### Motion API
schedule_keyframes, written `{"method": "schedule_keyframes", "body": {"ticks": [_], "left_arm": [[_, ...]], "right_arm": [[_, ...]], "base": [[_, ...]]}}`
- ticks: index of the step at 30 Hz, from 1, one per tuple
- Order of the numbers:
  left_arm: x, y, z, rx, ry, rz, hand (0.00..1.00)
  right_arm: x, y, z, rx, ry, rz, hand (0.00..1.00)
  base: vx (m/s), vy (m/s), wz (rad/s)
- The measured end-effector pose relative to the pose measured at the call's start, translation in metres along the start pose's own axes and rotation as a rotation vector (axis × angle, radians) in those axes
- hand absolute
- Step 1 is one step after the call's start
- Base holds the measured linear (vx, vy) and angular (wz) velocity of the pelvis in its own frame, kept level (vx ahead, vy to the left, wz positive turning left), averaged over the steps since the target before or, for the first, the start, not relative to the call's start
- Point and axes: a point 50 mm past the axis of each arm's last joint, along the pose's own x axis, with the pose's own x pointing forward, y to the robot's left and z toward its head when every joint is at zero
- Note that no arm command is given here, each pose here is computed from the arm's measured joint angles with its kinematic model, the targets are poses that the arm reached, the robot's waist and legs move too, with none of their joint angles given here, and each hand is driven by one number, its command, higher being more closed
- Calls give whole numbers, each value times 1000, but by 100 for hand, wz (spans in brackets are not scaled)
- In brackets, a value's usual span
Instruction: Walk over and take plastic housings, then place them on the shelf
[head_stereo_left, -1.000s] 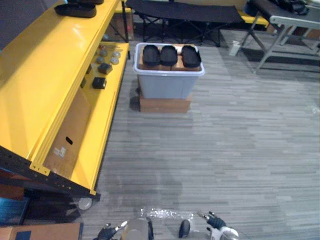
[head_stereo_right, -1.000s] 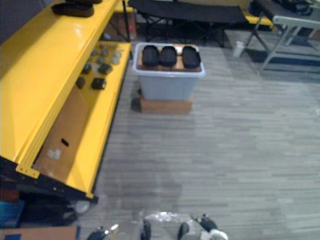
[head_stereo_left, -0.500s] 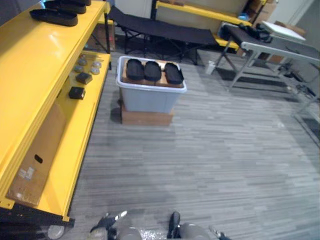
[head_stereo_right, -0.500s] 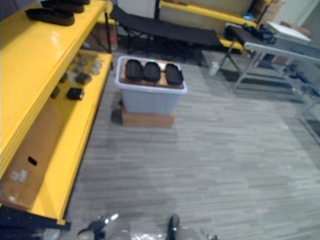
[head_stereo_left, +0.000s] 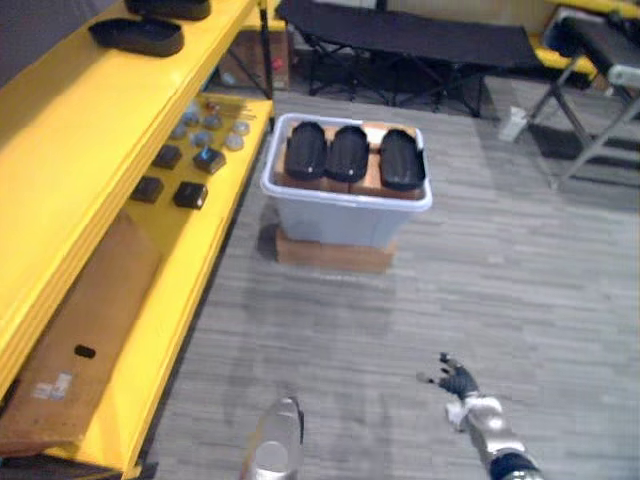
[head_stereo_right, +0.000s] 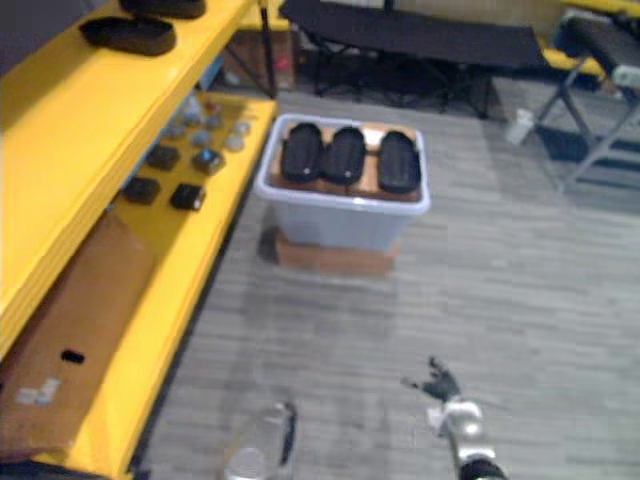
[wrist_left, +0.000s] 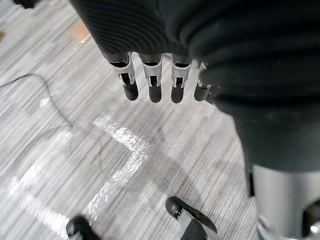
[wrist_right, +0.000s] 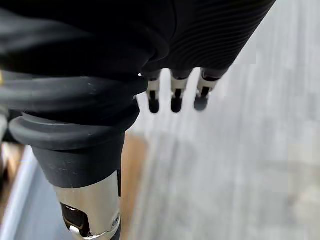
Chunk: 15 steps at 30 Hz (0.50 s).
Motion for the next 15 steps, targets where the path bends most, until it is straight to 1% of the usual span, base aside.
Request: {"method": "schedule_keyframes", "body": {"ticks": [1,3,4,6,7,8,9,11,12,13,14,15], "left_arm": [[1,-5,9,7,-32,-15,0],[3,-26,54,-38,-167,-80,0],[0,-40,87,-40,-276,-116,0],[-8,-57,120,-33,-404,-158,0],[-22,-81,157,-52,-541,-220,0],[-38,-103,182,-86,-628,-281,0],[-41,-106,186,-94,-641,-293,0],[-58,-129,198,-141,-688,-359,0],[-59,-133,197,-146,-676,-370,0],[-59,-147,182,-146,-603,-392,0],[-54,-155,163,-141,-512,-389,0],[-50,-155,150,-139,-461,-376,0]], "right_arm": [[-1,3,-7,10,23,17,0],[-12,17,-45,41,142,61,0],[-23,23,-71,57,225,76,0],[-33,27,-92,65,294,81,0],[-44,33,-109,132,339,60,0],[-55,35,-125,136,397,58,0],[-56,36,-127,136,407,58,0],[-73,46,-148,141,491,71,0],[-74,45,-149,142,499,70,0],[-73,36,-149,118,510,54,0],[-70,31,-146,103,509,31,0],[-69,28,-144,89,505,17,0]], "base": [[336,59,-18],[148,61,-3],[-95,57,-7],[-207,76,-9],[-171,35,-22],[-84,-13,-21],[33,-109,-5],[248,-259,33],[383,-324,49],[381,-302,37],[371,-306,24],[312,-280,9]]}}
